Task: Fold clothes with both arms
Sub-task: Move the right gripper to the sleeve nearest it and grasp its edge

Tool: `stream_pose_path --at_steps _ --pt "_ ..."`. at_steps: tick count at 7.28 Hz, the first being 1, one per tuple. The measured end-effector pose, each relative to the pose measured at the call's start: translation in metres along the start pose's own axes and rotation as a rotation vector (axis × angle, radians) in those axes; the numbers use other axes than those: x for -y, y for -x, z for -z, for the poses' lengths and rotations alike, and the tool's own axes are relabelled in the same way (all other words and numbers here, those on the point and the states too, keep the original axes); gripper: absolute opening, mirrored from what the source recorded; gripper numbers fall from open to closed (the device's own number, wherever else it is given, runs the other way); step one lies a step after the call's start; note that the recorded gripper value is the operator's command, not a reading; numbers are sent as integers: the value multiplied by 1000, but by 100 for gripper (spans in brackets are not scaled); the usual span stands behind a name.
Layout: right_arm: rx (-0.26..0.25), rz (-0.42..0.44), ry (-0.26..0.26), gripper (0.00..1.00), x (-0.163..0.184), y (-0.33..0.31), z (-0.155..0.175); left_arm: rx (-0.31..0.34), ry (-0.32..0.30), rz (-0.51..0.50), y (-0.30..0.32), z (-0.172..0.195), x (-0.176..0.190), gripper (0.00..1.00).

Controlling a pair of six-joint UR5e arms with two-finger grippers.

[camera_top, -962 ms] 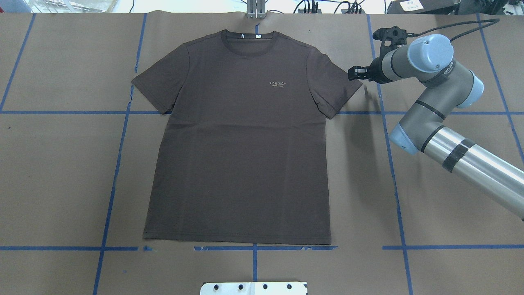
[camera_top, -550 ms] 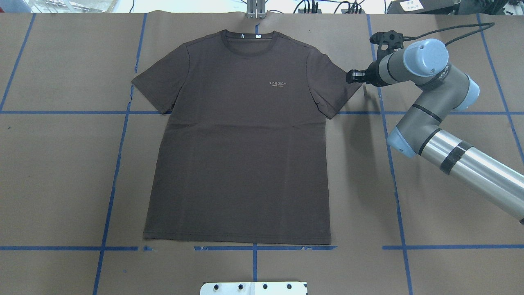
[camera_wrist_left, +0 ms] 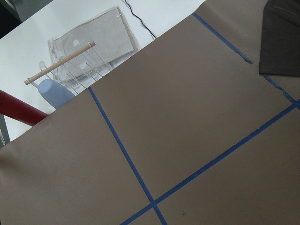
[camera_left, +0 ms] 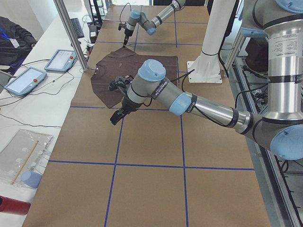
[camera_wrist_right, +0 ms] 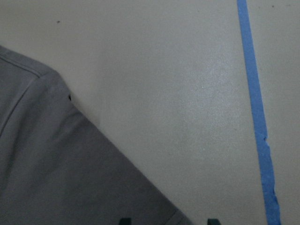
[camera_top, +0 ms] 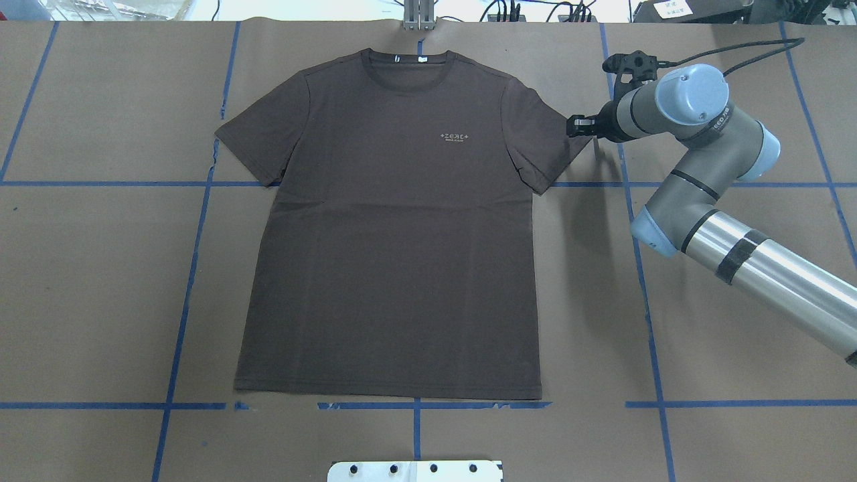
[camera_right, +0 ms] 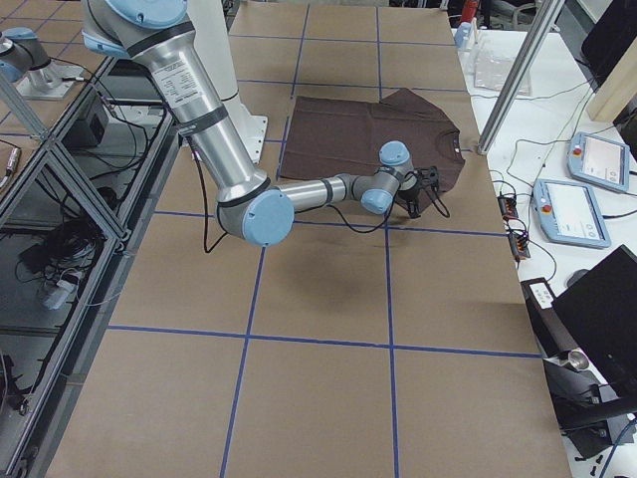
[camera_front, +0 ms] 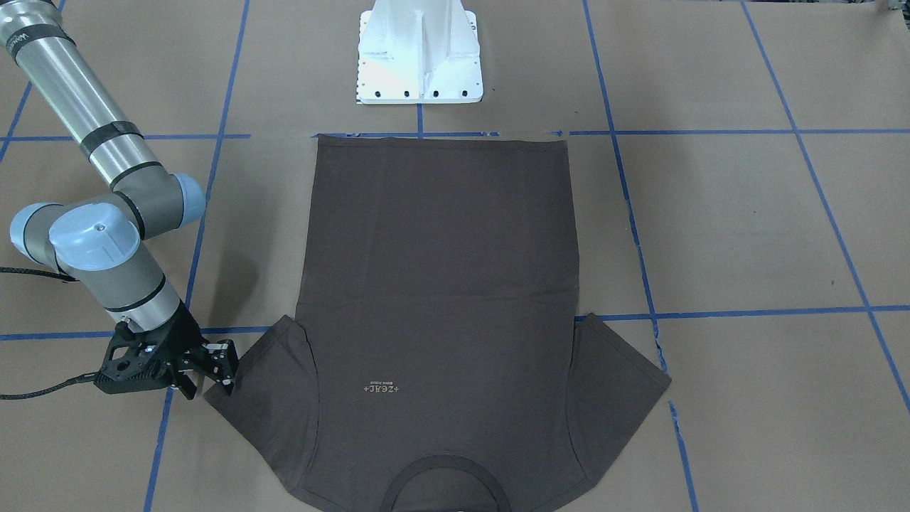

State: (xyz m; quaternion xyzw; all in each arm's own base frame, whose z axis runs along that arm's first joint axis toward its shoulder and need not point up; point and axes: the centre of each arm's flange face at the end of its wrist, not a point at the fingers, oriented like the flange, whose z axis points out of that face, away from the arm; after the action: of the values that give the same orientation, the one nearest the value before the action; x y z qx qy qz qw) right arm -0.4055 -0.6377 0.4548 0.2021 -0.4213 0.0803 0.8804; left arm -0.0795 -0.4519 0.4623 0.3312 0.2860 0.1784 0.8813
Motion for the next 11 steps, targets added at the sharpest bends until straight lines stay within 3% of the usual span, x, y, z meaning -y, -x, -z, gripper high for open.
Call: stream_pose_path --at_steps 5,7,9,10,11 --pt "-11 -1 3 55 -1 -2 -5 0 2 2 0 -1 -1 100" --pt "-12 -1 3 37 -1 -2 -5 0 2 0 0 -1 -1 100" --pt "-13 -1 4 34 -1 -3 -6 0 1 -2 0 -1 0 100" --pt "-14 -1 3 24 -1 -3 -6 0 1 -2 0 -1 0 100" --pt "-14 -2 3 0 -1 -3 -6 0 1 -3 0 -1 -1 100"
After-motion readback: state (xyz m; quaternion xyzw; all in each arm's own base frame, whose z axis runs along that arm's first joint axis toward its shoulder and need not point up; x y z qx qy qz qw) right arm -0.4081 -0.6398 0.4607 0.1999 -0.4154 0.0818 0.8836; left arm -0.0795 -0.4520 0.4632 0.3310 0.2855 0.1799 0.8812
